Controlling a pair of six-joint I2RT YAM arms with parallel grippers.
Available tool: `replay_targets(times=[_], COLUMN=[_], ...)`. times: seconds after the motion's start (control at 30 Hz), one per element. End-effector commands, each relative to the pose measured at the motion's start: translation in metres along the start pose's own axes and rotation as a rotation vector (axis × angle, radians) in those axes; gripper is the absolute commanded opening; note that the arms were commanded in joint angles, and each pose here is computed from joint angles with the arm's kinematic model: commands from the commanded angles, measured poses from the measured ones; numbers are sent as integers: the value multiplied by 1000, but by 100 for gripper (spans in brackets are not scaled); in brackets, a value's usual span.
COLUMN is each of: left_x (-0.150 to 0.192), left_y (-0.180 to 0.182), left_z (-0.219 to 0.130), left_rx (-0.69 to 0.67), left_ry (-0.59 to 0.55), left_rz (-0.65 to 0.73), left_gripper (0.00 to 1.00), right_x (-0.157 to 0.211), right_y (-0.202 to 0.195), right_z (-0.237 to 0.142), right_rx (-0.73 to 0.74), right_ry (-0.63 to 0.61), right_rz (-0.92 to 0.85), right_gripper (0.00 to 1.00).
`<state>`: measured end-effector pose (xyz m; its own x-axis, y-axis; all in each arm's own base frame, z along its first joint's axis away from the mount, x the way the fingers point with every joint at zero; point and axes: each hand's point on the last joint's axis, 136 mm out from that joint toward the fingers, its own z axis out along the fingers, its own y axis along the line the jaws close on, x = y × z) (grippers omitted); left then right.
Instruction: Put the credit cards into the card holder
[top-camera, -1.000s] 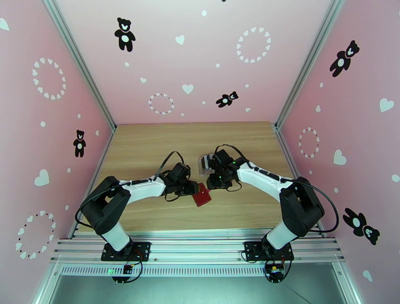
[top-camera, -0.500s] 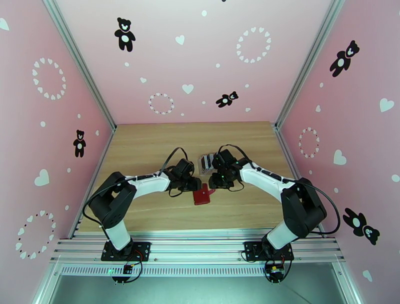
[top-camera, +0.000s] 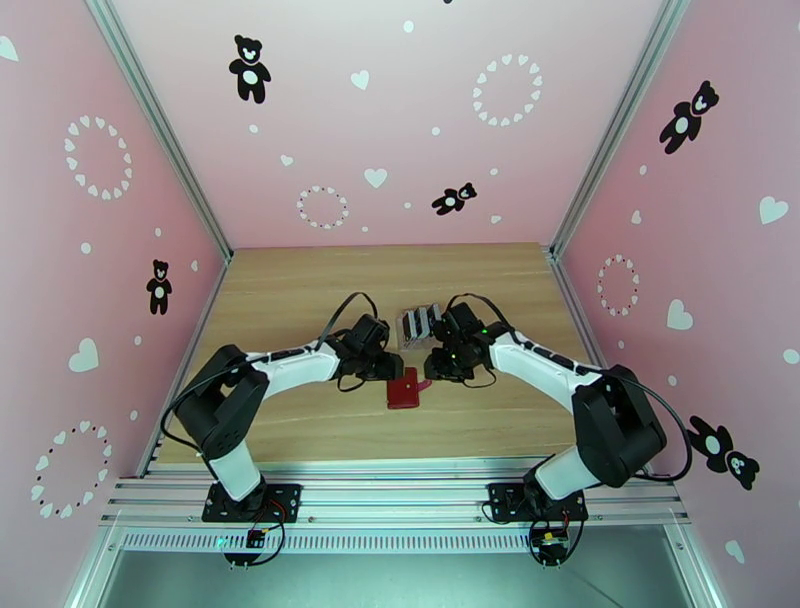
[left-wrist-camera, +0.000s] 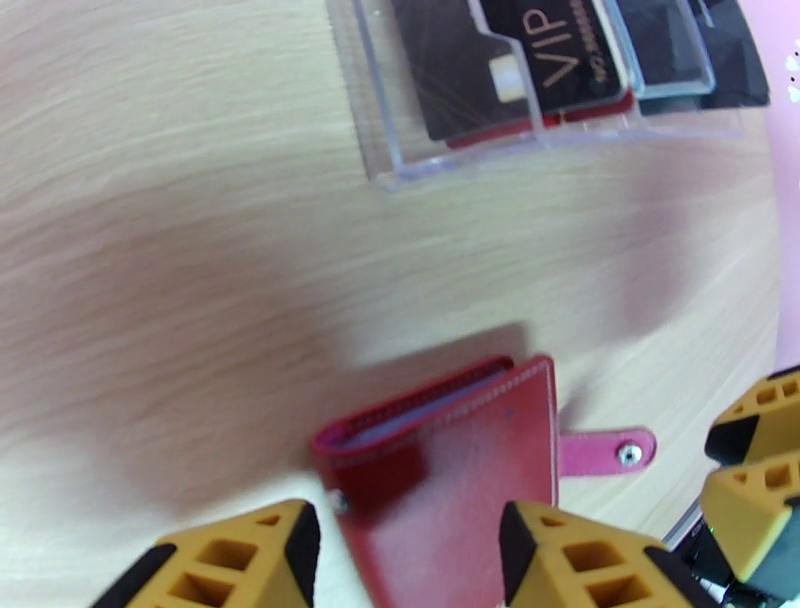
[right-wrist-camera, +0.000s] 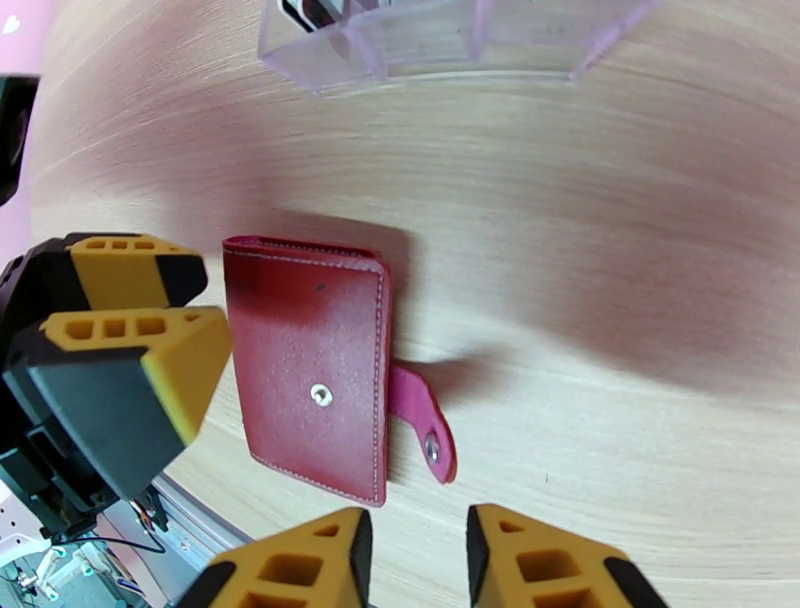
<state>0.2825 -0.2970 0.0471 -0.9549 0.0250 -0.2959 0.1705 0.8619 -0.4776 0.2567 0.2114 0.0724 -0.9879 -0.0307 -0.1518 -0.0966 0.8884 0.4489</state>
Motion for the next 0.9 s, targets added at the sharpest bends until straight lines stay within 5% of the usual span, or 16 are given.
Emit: replay_targets(times=[0.0, 0.87], left_x=[9, 45], left_y=[4, 5], left_z=[-8, 2], left_rx=[-4, 77], left_ry=[-6, 53], left_rz=[24, -17], left_gripper=[54, 52], right_x=[-1, 5], right_y=[4, -6], right_z=[-7, 15], right_rx=[-47, -147], right_ry=[-30, -5], right_rz=[27, 123], right_gripper=[32, 27])
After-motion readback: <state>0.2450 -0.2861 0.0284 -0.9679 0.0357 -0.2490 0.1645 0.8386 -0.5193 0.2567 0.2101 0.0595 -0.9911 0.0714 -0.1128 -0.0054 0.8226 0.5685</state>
